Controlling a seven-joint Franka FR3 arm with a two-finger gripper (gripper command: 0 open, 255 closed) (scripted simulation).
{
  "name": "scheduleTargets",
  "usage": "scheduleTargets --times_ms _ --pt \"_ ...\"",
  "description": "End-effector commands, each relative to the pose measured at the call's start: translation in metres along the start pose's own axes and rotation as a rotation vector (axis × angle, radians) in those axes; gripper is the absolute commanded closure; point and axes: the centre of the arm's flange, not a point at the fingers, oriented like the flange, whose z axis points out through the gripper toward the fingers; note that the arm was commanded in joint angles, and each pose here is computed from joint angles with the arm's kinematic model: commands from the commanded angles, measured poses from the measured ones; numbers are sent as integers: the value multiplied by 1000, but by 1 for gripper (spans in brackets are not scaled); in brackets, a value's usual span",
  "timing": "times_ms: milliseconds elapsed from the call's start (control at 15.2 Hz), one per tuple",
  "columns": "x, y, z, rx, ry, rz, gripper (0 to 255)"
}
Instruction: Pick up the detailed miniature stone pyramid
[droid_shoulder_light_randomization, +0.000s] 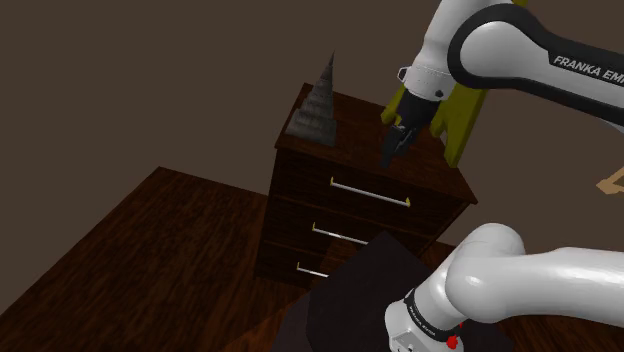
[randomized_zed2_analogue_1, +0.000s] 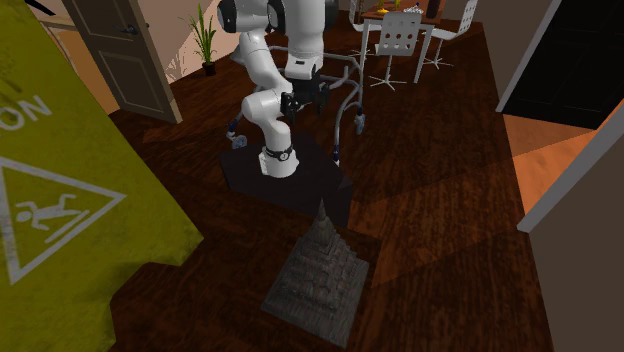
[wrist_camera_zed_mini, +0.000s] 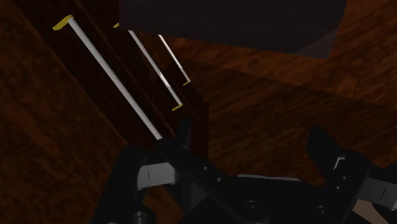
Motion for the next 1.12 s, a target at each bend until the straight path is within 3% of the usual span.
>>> scheduleTargets --times_ms 0,1056 --pt "0 0 0 0 0 0 0" --pt "134 3 54 -225 492 385 0"
